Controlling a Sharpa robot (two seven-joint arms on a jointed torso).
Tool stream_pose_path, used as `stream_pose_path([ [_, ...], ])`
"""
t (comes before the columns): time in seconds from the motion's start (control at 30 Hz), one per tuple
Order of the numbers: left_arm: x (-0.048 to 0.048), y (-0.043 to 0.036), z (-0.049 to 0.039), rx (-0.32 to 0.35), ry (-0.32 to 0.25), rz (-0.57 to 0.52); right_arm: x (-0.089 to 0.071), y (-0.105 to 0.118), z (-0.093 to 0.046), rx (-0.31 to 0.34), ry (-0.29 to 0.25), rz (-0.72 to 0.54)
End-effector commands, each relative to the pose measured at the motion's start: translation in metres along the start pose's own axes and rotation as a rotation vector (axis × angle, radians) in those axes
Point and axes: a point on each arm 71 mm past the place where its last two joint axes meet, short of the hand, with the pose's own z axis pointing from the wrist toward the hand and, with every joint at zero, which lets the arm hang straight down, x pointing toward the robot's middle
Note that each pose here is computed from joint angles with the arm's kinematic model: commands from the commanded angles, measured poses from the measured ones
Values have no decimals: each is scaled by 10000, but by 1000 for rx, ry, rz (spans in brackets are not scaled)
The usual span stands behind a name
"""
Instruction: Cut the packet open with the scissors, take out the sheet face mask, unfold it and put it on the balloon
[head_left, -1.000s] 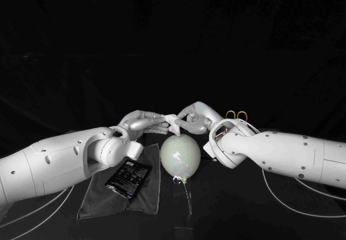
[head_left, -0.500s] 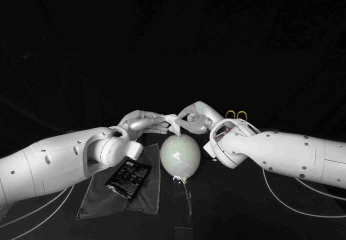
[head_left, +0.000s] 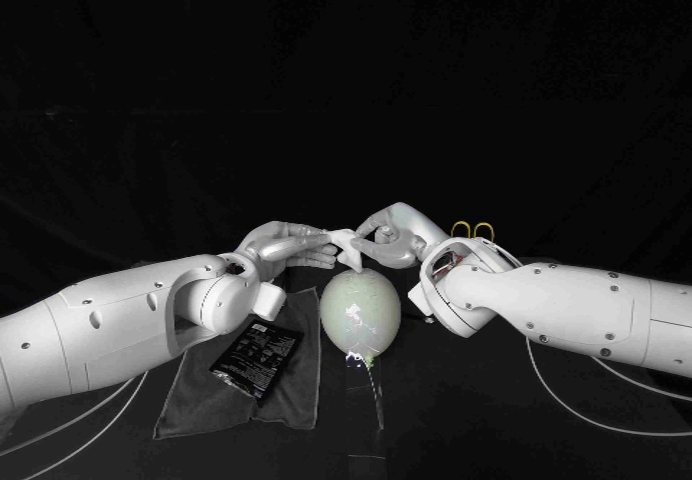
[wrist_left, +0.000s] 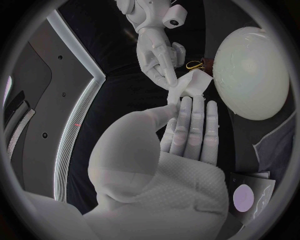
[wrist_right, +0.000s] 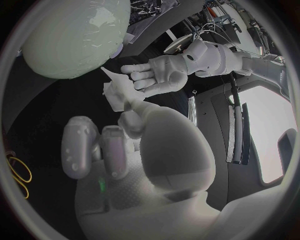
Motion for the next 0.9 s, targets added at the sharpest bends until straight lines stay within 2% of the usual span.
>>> stream_pose_path([
  [0.03,-33,-16,-3,12,-12,-7,-26,-13,1,-3,-12,-9],
  [0.23,-25,-17,-4,13,-3,-10,-21,-10,3,-4,-8,-6],
  [0.63,8,-26,-2,25,15,-16,11,-6,16,-9,35,-11],
  [0.9,12,-35,-5,37,16,-26,-21,-34,7,-4,29,-18],
])
